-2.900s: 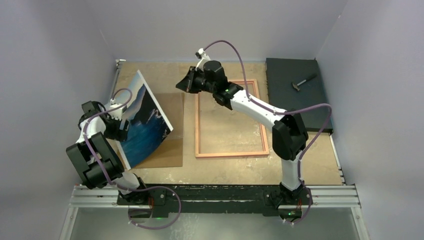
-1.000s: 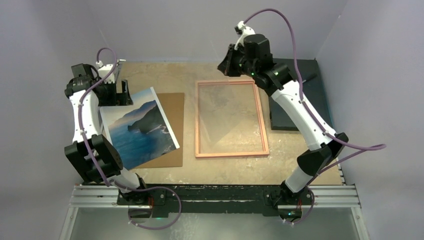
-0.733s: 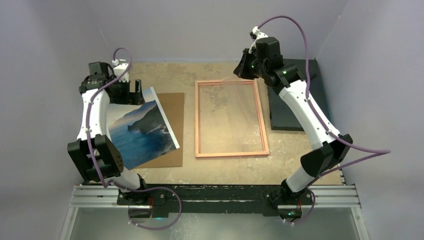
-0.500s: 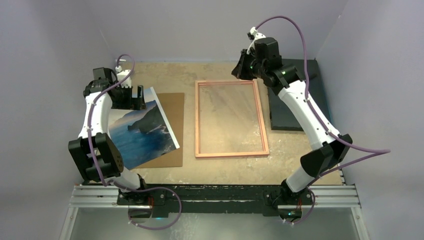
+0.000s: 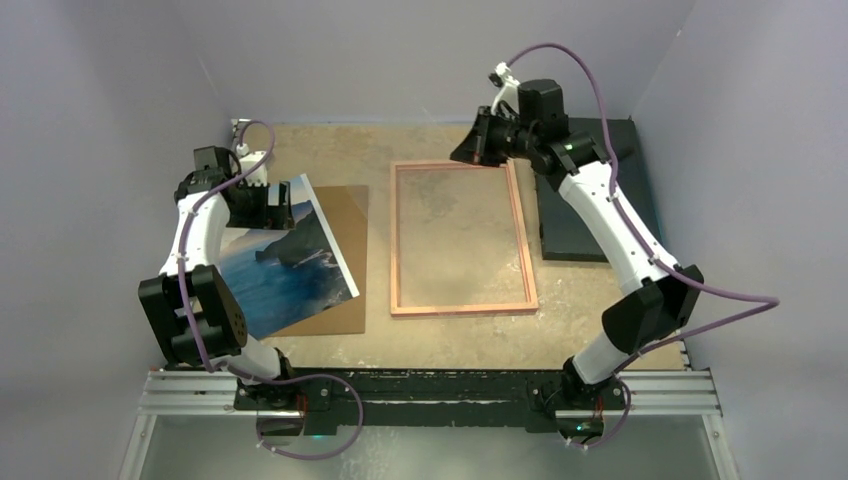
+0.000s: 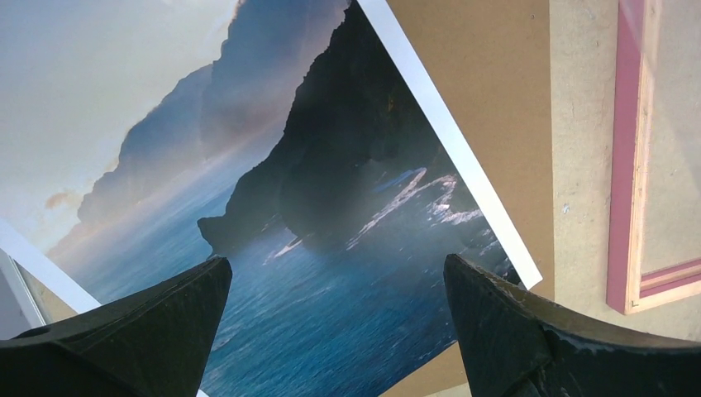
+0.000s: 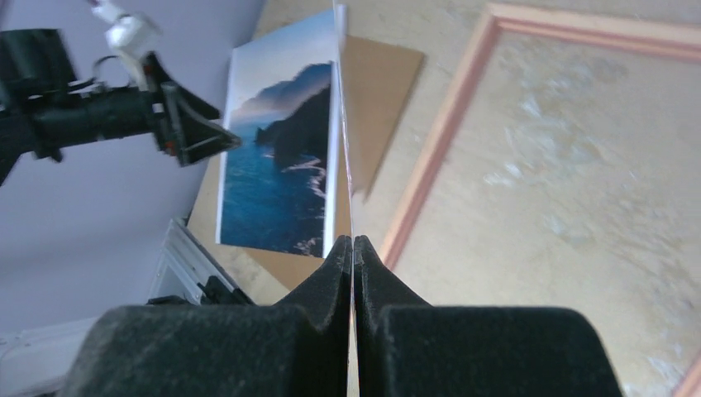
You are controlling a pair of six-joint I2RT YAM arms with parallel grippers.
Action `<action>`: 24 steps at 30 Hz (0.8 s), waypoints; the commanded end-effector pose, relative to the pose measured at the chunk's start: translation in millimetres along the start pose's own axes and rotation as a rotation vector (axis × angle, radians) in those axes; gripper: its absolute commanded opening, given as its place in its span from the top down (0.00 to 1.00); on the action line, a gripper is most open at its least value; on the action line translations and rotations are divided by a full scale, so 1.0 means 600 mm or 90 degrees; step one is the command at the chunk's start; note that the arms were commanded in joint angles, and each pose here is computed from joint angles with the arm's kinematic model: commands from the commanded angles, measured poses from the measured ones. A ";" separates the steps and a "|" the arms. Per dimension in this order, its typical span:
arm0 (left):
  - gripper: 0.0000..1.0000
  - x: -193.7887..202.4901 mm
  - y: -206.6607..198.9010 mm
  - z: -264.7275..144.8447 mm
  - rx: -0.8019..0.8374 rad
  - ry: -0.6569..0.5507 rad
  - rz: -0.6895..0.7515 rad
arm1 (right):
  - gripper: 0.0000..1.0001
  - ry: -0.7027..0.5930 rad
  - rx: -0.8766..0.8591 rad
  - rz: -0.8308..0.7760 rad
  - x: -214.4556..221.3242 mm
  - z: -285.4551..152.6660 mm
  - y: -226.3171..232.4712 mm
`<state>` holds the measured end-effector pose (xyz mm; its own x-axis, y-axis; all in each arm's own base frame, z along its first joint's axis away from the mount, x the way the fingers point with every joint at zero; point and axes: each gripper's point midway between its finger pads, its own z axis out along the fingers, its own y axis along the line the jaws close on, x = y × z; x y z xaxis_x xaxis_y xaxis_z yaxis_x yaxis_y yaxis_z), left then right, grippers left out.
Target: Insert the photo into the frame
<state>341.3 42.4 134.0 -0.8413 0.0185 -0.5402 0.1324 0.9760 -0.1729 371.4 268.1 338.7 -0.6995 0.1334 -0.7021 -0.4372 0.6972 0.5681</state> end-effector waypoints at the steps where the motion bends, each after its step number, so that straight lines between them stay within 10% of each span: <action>1: 0.00 -0.022 -0.003 -0.019 -0.013 -0.043 0.020 | 1.00 0.000 0.025 0.053 0.019 0.000 -0.092; 24: 0.01 -0.005 -0.078 0.018 -0.001 0.000 0.133 | 1.00 -0.106 0.246 0.110 0.093 0.028 -0.293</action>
<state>334.6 2.1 128.9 -0.8231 0.1852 -0.5368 0.2762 0.9566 -0.0935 404.0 178.2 178.7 -0.7371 0.2950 -0.6080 -0.0815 0.8543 0.5133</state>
